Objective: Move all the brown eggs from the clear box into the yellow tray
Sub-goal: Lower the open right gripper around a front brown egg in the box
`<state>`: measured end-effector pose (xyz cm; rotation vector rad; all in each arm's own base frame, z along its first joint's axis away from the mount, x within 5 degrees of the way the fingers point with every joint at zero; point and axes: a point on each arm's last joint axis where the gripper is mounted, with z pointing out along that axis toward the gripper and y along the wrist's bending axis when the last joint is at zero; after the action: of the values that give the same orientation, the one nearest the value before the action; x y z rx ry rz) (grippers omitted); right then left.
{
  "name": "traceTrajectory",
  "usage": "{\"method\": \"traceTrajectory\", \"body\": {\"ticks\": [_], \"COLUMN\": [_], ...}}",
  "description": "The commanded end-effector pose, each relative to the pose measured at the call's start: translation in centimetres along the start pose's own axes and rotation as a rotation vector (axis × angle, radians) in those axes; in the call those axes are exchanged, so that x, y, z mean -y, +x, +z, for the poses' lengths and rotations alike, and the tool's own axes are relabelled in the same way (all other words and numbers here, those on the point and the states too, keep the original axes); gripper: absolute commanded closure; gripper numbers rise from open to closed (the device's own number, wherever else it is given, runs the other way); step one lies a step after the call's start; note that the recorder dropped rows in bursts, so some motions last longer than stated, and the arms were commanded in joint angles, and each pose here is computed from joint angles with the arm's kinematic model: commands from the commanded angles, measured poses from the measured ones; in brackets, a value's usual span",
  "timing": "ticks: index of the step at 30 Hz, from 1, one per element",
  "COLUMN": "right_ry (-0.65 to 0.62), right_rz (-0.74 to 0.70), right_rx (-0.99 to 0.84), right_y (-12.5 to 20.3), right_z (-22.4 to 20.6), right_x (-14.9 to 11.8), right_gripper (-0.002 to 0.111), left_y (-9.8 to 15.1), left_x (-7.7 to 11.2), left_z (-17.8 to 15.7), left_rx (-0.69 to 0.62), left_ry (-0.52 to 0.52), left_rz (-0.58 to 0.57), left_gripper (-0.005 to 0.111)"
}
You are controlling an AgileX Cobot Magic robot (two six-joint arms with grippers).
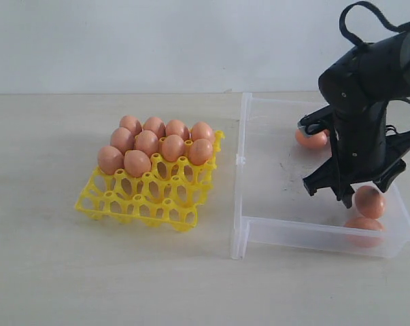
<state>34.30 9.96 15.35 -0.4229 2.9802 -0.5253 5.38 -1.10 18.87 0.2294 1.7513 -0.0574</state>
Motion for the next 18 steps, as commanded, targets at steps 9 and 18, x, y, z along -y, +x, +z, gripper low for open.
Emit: {"method": "traceTrajectory", "body": {"ticks": [9, 18], "right_ry": [0.009, 0.002], "right_rz": [0.004, -0.012], "right_rx": [-0.021, -0.018], "right_y": [-0.6, -0.8], "right_z": [1.9, 2.7], "right_x": [-0.5, -0.9], "right_gripper": [0.054, 0.108], "left_y": [0.1, 0.1], "left_x": [0.0, 0.0], "left_z": [0.0, 0.0], "left_rx": [0.002, 0.002], "left_ry": [0.005, 0.005], "left_rz": [0.003, 0.003], "left_gripper": [0.103, 0.103]}}
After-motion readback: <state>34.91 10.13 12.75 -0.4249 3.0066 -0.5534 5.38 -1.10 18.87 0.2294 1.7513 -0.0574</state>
